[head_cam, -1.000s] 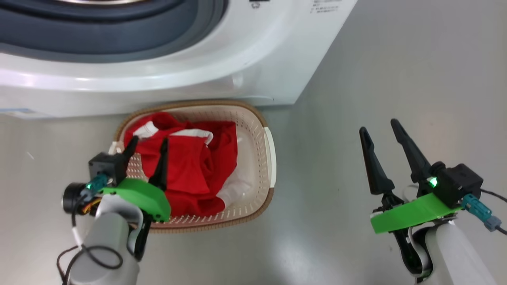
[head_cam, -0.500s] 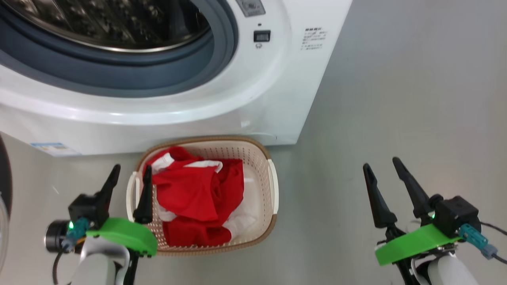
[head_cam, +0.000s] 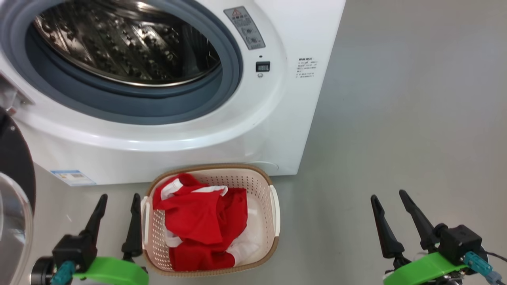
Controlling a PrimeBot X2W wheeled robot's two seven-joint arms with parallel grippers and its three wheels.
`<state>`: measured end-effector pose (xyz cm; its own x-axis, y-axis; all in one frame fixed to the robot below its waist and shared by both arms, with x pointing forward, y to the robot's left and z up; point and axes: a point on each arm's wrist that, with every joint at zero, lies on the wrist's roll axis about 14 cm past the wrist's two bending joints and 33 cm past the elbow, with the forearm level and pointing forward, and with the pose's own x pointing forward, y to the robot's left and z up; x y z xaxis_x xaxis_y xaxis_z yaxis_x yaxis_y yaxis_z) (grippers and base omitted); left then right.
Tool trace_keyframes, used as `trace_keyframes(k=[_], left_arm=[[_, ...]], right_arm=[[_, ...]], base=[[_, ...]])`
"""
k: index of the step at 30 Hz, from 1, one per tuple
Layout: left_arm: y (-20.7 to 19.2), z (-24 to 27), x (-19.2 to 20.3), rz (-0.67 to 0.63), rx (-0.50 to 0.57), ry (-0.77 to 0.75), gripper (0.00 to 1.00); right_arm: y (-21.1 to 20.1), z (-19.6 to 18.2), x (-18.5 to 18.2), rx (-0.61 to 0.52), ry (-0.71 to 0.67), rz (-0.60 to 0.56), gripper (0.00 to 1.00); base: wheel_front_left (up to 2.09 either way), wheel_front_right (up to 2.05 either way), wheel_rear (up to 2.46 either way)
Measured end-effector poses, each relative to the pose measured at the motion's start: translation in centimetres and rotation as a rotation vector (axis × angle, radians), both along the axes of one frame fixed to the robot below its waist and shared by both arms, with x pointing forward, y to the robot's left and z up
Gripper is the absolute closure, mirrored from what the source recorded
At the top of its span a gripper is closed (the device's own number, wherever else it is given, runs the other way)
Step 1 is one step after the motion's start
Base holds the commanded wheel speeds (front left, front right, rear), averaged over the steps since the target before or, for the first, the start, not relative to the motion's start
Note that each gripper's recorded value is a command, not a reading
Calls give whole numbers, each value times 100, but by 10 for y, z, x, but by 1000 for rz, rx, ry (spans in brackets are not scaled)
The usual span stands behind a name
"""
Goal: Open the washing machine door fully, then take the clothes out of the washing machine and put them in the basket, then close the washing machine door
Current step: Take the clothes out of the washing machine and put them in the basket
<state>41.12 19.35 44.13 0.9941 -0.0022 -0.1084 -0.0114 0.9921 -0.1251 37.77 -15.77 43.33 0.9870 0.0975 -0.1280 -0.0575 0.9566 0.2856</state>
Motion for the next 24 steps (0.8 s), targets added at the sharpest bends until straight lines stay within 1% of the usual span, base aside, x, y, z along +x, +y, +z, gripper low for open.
trace_keyframes(k=[13,24], left_arm=[[9,18,-40,25,6,-50,0],[13,23,-48,38,12,-64,0]], right_arm=[[-16,4,-31,-14,1,-39,0],[-19,3,-37,-19,7,-45,0]], base=[[0,0,0],[0,0,0]])
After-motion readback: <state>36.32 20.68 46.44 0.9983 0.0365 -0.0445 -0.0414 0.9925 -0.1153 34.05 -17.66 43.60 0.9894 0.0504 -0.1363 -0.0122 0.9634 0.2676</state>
